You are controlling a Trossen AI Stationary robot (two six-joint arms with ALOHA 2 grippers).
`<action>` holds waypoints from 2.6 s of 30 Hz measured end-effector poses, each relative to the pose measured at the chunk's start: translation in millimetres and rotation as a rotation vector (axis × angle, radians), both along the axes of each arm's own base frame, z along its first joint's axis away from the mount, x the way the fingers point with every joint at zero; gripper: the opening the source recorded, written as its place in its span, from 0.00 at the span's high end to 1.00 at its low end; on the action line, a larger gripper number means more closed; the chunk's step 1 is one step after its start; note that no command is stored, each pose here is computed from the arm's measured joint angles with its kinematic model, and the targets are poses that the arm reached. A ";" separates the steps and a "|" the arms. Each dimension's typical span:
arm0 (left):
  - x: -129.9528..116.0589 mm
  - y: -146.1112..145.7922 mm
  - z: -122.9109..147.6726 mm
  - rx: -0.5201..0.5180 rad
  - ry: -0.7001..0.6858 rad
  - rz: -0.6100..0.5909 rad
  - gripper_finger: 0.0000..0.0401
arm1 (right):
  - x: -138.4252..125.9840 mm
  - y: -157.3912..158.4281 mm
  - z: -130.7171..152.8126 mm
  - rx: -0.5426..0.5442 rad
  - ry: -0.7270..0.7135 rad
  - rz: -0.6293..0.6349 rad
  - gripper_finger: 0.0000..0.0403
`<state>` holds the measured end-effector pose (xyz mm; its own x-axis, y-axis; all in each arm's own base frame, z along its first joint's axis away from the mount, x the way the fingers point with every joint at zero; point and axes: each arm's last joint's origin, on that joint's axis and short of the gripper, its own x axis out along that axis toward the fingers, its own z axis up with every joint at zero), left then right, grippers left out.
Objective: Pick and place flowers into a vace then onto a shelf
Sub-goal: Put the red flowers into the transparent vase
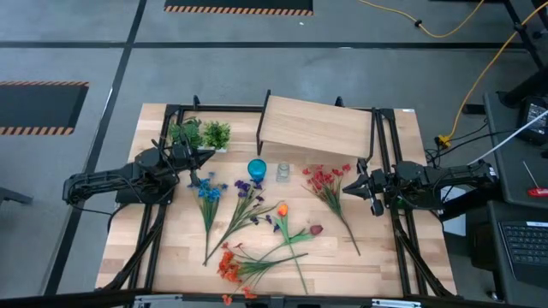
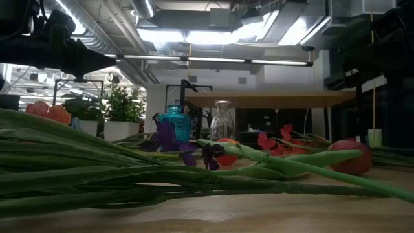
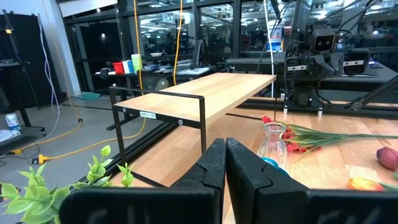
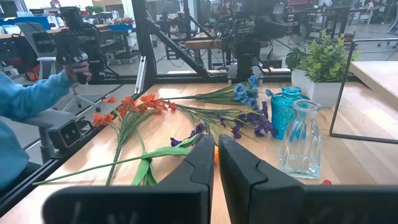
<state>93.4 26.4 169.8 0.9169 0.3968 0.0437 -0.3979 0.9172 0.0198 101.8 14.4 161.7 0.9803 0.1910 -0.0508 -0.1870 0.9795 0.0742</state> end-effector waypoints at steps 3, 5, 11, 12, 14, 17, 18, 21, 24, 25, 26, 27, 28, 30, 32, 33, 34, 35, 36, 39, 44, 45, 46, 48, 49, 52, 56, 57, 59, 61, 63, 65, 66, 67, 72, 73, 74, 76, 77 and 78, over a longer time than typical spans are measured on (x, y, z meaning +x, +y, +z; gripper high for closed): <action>0.0 0.0 0.0 0.000 0.000 0.000 0.99 | 0.0 0.0 0.0 0.000 0.000 0.000 0.93; 0.0 0.0 0.1 0.000 0.000 0.000 0.98 | 0.0 0.0 0.0 0.000 0.000 0.000 0.93; -0.2 -0.1 2.6 0.054 -0.005 0.002 0.98 | 0.1 0.0 2.3 0.004 -0.024 0.000 0.93; -0.1 -0.3 3.2 0.068 -0.006 -0.006 0.99 | 0.1 0.0 3.6 0.014 -0.035 0.000 0.93; 0.2 -1.4 4.1 0.075 -0.015 -0.045 0.99 | 0.1 0.0 6.9 0.039 -0.065 -0.001 0.93; 1.1 -4.1 4.4 0.078 -0.021 -0.144 0.99 | 0.1 0.0 8.0 0.035 -0.077 0.000 0.93; 1.3 -5.1 4.4 0.081 -0.022 -0.177 0.99 | 0.1 0.0 8.0 0.034 -0.077 0.000 0.93; 1.5 -6.3 5.7 0.088 -0.035 -0.220 0.99 | 0.8 0.1 7.2 0.035 -0.068 -0.002 0.97; 2.3 -6.1 5.8 0.088 -0.033 -0.219 1.00 | 2.2 -0.4 6.9 0.036 -0.062 -0.025 0.99; 2.8 -6.0 5.6 0.086 -0.030 -0.219 1.00 | 2.9 -0.9 6.8 0.036 -0.060 -0.044 0.99; 3.5 -5.9 5.1 0.080 -0.024 -0.220 0.99 | 3.6 -1.3 6.3 0.034 -0.054 -0.060 0.98; 4.5 -5.7 4.1 0.070 -0.015 -0.221 0.99 | 4.3 -1.5 5.6 0.032 -0.047 -0.073 0.98; 5.7 -5.5 3.5 0.061 -0.007 -0.219 0.99 | 5.1 -1.7 4.9 0.030 -0.038 -0.079 0.99; 8.2 -4.9 2.9 0.051 0.002 -0.217 1.00 | 6.7 -1.4 5.3 0.029 -0.040 -0.079 0.99; 11.3 -4.1 1.6 0.042 0.022 -0.214 1.00 | 8.2 -1.2 5.8 0.030 -0.044 -0.079 0.99; 12.8 -3.6 1.4 0.035 0.037 -0.209 1.00 | 9.1 -1.1 6.3 0.030 -0.047 -0.079 0.99; 14.4 -3.1 2.4 0.026 0.049 -0.203 1.00 | 9.8 -1.1 6.8 0.029 -0.052 -0.079 0.99; 16.0 -2.5 4.3 0.018 0.055 -0.196 0.99 | 10.5 -1.0 7.2 0.028 -0.051 -0.078 0.99; 17.8 -1.9 6.5 0.009 0.056 -0.190 0.99 | 11.3 -0.9 8.1 0.026 -0.043 -0.079 0.99; 23.9 -0.4 7.8 -0.015 0.108 -0.183 0.99 | 14.1 -0.5 13.4 0.024 -0.032 -0.079 0.99; 34.9 2.0 12.9 -0.018 0.182 -0.185 0.99 | 19.9 -0.7 21.6 0.018 -0.006 -0.109 1.00; 36.9 2.4 13.4 -0.015 0.197 -0.186 0.99 | 21.3 -0.8 22.5 0.016 0.002 -0.117 1.00; 38.7 2.8 13.9 -0.009 0.211 -0.187 0.99 | 22.8 -0.7 23.5 0.014 0.011 -0.119 1.00; 41.8 3.3 13.6 -0.004 0.237 -0.192 0.99 | 25.8 -0.3 24.6 0.011 0.030 -0.120 1.00; 43.2 2.7 13.5 -0.006 0.244 -0.204 0.99 | 27.5 0.0 24.8 0.009 0.043 -0.118 1.00; 47.3 -2.4 11.7 -0.009 0.270 -0.263 1.00 | 33.1 0.8 25.6 0.005 0.105 -0.117 1.00; 52.2 -13.5 12.0 0.013 0.269 -0.277 1.00 | 41.1 2.6 36.2 0.009 0.228 -0.117 1.00; 53.4 -16.6 13.0 0.023 0.259 -0.266 1.00 | 43.4 3.8 41.6 0.007 0.254 -0.112 1.00; 55.9 -23.2 15.0 0.038 0.237 -0.247 1.00 | 46.6 7.0 50.6 0.010 0.318 -0.098 1.00; 57.6 -30.9 14.9 0.039 0.229 -0.250 1.00 | 49.4 11.1 58.3 0.013 0.380 -0.082 1.00; 58.9 -38.7 14.4 0.012 0.216 -0.254 1.00 | 52.0 16.3 64.1 0.027 0.427 -0.073 1.00; 60.1 -46.3 14.1 -0.007 0.201 -0.247 0.99 | 54.0 21.6 66.3 0.029 0.473 -0.072 1.00; 60.9 -49.9 13.9 -0.003 0.203 -0.243 1.00 | 55.0 24.4 66.2 0.025 0.495 -0.075 1.00; 61.9 -53.7 14.5 0.003 0.213 -0.240 1.00 | 56.0 27.2 66.0 0.024 0.509 -0.081 1.00; 75.1 -74.1 28.1 0.014 0.238 -0.256 0.99 | 60.5 42.6 64.9 0.033 0.553 -0.072 1.00; 78.7 -78.2 30.6 0.023 0.254 -0.269 0.99 | 61.3 45.7 64.8 0.037 0.559 -0.071 1.00; 82.4 -82.1 33.2 0.029 0.269 -0.280 0.99 | 61.9 48.6 65.2 0.041 0.563 -0.071 1.00; 90.1 -88.5 37.6 0.031 0.294 -0.275 1.00 | 62.8 53.9 65.6 0.041 0.575 -0.078 1.00; 93.7 -91.5 38.1 0.029 0.315 -0.267 1.00 | 63.1 56.4 65.5 0.041 0.584 -0.087 1.00; 96.9 -94.2 37.7 0.027 0.341 -0.259 1.00 | 63.2 58.8 65.3 0.042 0.597 -0.094 1.00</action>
<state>190.4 -67.8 207.5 0.9498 0.1542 -0.2722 -0.1208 0.9834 0.1357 165.0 73.2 227.0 0.7973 0.1185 -0.5918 -0.0135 0.9838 0.1787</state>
